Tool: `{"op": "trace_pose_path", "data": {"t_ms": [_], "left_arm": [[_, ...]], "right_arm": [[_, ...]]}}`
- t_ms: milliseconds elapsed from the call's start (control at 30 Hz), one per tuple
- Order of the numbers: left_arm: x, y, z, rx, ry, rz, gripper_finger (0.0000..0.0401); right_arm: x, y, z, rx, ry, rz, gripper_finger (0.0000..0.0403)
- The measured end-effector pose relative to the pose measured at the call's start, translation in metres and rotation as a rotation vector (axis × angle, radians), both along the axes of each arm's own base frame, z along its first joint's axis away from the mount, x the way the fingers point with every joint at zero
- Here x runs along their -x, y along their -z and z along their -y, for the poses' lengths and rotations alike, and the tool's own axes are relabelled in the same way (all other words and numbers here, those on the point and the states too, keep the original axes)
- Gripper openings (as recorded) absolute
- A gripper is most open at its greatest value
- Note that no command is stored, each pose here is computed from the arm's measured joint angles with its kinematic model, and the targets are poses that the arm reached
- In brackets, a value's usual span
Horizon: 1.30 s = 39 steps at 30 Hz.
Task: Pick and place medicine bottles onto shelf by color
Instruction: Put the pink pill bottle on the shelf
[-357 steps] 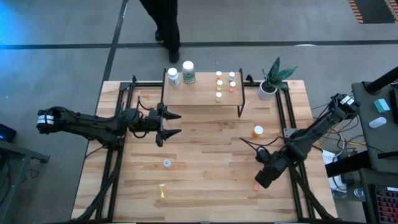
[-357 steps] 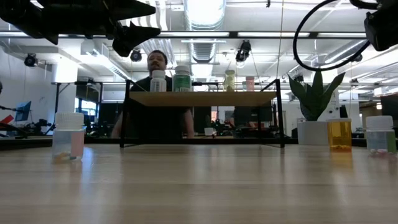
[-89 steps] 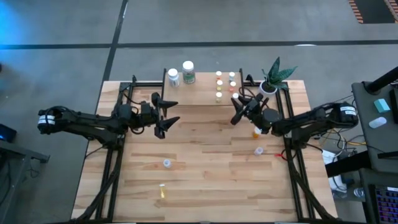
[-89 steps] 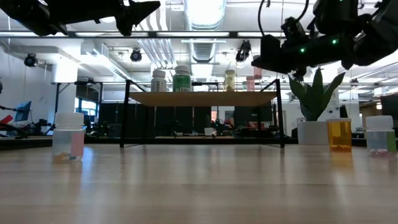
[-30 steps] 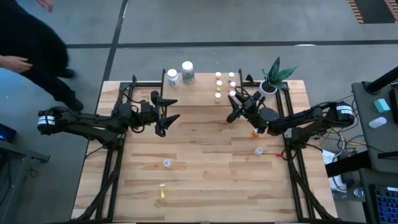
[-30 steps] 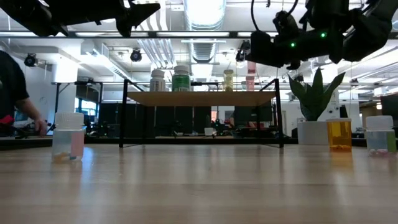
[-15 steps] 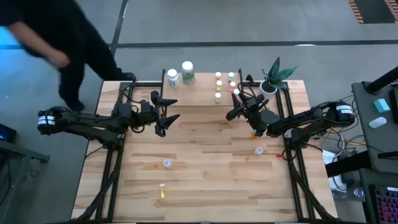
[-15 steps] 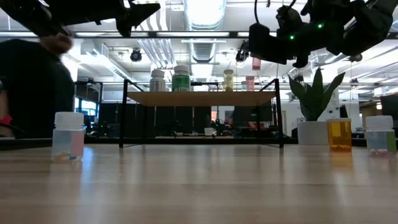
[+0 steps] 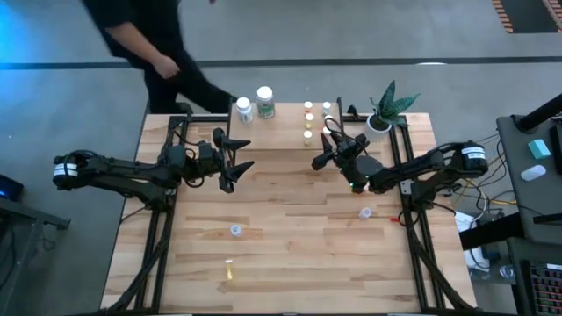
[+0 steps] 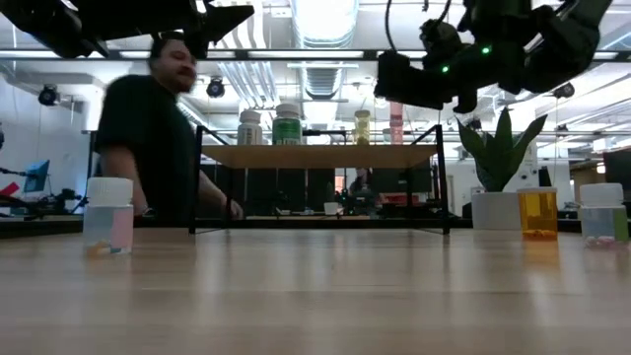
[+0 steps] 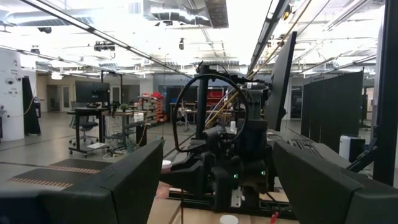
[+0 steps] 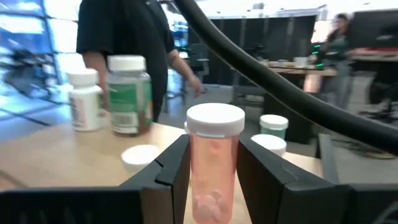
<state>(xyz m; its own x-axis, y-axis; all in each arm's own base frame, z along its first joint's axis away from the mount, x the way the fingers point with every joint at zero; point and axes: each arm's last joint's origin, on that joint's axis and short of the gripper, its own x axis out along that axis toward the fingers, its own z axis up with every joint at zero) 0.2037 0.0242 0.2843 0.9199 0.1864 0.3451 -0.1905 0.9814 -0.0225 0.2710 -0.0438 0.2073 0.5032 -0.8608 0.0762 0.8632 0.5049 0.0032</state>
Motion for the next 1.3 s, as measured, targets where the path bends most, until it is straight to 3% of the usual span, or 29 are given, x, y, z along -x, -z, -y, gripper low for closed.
{"op": "trace_pose_path", "data": {"t_ms": [100,1033,1300], "left_arm": [[0.0,0.0,0.0,0.001,0.0,0.0,0.0288],[0.0,0.0,0.0,0.001,0.0,-0.001,0.0288],[0.0,0.0,0.0,0.001,0.0,-0.001,0.0288]], "right_arm": [[-0.007,0.004,0.001,0.004,0.059,-0.039,0.0112],[-0.008,0.028,0.015,-0.081,0.121,-0.093,0.0112],[-0.008,0.028,0.015,-0.072,0.114,-0.115,0.0143]]}}
